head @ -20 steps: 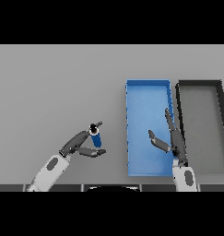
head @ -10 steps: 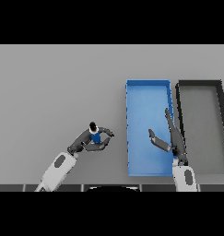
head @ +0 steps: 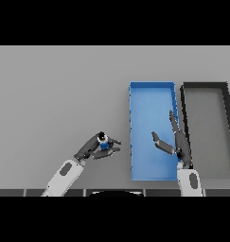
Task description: Pick up the blue pipe and place it into the blue bin.
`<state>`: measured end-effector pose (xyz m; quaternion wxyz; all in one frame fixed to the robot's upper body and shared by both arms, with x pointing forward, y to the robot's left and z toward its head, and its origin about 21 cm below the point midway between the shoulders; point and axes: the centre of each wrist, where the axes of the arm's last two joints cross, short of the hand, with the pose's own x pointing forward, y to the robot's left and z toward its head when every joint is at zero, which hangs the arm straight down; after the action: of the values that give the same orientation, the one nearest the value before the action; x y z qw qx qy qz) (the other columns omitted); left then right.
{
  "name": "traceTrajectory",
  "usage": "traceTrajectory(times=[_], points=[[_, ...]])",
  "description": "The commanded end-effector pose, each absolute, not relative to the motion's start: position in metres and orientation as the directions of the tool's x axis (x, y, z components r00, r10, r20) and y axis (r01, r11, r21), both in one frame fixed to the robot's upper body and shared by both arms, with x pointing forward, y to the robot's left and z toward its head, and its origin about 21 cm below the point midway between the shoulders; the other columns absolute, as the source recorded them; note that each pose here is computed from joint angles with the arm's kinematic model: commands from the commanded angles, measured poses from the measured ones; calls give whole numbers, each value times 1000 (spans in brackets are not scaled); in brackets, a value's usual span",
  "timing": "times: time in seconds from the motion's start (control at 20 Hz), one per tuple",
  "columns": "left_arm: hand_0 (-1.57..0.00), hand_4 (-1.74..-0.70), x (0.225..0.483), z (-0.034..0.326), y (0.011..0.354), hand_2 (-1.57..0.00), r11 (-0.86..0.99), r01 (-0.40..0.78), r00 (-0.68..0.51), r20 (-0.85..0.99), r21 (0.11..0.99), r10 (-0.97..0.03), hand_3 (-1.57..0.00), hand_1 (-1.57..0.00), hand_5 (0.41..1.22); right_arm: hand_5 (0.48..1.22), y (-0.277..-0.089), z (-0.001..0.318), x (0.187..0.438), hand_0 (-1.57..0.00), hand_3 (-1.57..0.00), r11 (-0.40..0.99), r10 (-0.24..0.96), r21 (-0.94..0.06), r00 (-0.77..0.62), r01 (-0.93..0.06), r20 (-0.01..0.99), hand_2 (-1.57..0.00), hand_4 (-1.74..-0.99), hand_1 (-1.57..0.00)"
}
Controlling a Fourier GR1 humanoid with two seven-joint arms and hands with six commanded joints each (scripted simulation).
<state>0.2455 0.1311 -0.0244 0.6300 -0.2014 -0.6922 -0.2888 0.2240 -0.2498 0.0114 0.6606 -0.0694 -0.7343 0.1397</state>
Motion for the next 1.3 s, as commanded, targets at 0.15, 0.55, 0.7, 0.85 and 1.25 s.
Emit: traceTrajectory(times=[0.15, 0.55, 0.7, 0.85, 1.25], points=[[-1518, -1469, 254, 0, 125, -1532, 760, 634, -210, 978, 144, -11, -1531, -1526, 1204, 636, -250, 10, 228, 1, 1, 952, 285, -295, -114, -79, 952, 1, -1226, 1], [-1562, -1467, 258, 48, 109, -1564, 701, 691, -272, 962, 177, 25, -1564, -1563, 1218, 644, -248, 11, 225, 1, 1, 938, 325, -336, -127, -82, 937, 1, -1161, 1], [-1566, -1467, 256, 47, 109, -1568, 696, 693, -267, 964, 187, 7, -1568, -1567, 1220, 643, -255, 14, 224, 1, 1, 939, 327, -338, -139, -65, 935, 1, -1151, 1], [-1569, -1466, 256, 45, 107, -1569, 694, 697, -257, 966, 182, 5, -1569, -1569, 1220, 643, -254, 14, 216, 1, 1, 933, 349, -358, -145, -40, 926, 1, -1139, 1], [-1571, -1467, 256, 44, 104, -1571, 680, 708, -265, 964, 191, 5, -1571, -1571, 1221, 641, -249, 39, 204, 1, 0, 962, 234, -262, -250, -81, 939, -67, -1198, -12]])
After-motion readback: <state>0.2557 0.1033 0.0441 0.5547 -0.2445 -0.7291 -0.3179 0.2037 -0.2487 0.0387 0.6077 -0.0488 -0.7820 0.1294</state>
